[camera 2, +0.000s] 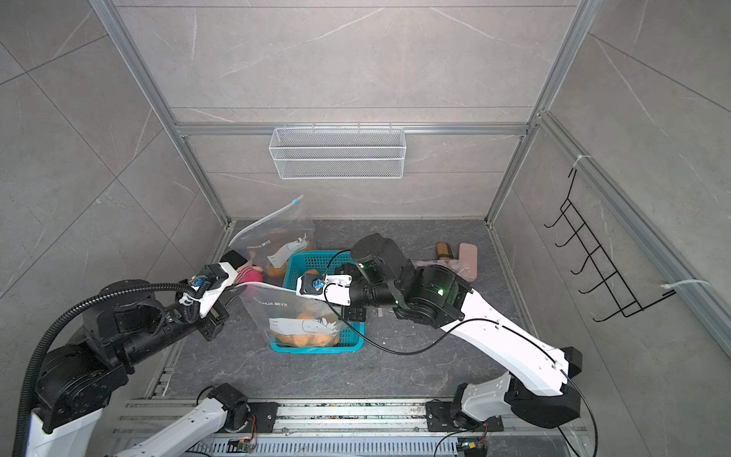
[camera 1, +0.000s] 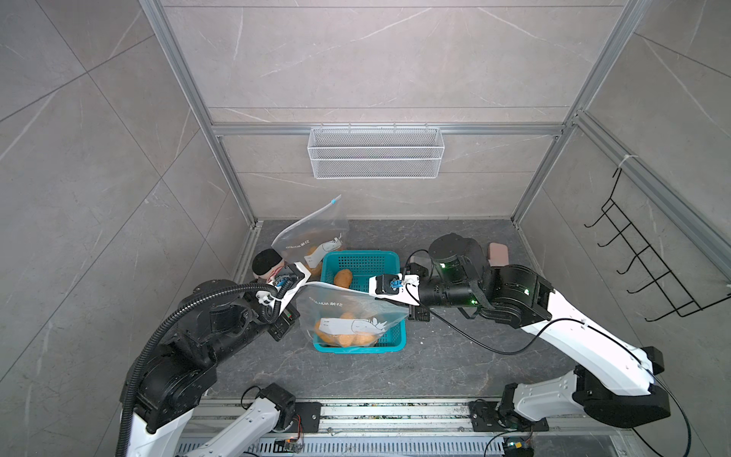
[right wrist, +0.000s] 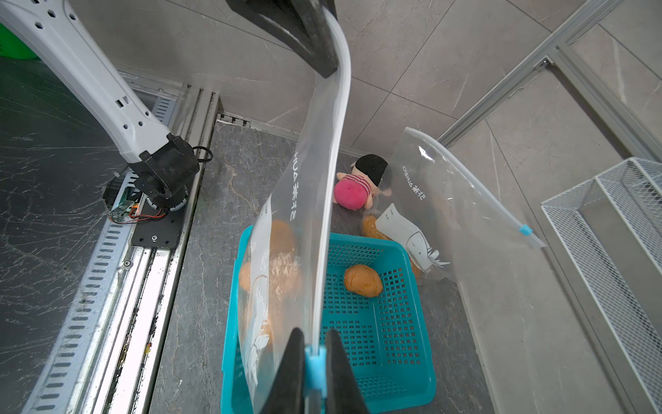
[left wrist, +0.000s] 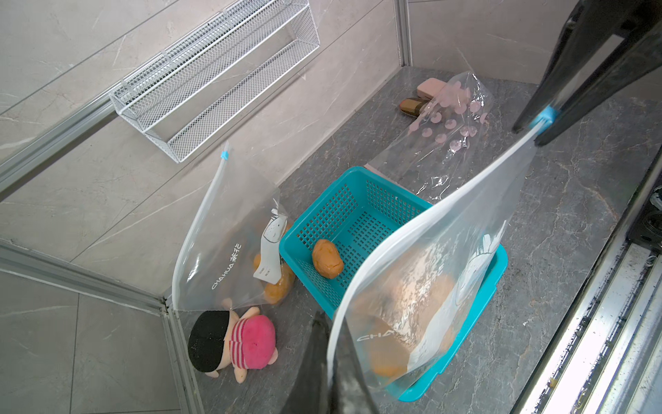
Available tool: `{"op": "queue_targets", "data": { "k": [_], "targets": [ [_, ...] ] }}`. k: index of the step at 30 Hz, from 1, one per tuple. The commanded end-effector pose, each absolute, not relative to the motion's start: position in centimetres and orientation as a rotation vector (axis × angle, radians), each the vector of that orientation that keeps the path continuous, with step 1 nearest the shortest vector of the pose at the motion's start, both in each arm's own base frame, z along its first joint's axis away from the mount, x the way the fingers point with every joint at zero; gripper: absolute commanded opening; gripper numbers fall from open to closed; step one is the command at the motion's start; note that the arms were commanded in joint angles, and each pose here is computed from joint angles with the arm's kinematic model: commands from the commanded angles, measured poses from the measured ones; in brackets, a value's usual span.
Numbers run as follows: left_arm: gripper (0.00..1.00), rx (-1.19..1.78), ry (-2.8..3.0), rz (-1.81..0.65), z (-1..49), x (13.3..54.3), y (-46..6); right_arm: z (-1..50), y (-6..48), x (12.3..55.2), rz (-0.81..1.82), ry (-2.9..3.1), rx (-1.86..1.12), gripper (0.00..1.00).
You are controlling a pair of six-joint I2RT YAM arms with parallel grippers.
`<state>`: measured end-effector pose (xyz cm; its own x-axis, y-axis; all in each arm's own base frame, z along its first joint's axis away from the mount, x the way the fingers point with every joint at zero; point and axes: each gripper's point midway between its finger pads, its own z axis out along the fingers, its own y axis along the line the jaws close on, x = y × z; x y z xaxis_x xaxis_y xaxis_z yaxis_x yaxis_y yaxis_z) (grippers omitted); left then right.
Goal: Put the potatoes into a zipper bag and zip it
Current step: Zip the zipper on the zipper food storage bag.
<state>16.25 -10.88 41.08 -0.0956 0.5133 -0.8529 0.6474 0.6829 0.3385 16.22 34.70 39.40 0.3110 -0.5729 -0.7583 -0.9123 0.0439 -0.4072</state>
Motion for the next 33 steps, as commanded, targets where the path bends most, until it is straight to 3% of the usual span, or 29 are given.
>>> {"op": "queue_targets", "data": {
  "k": [1, 33],
  "targets": [
    [0.0, 0.786, 1.718, -0.03, 43.6, 17.1, -8.5, 38.0, 31.6, 16.0, 0.394, 1.478, -1.651, 0.06],
    [0.0, 0.794, 1.715, -0.034, 43.3, 16.8, -8.5, 37.0, 27.2, 15.0, 0.343, 1.558, -1.598, 0.06]
  ]
}}
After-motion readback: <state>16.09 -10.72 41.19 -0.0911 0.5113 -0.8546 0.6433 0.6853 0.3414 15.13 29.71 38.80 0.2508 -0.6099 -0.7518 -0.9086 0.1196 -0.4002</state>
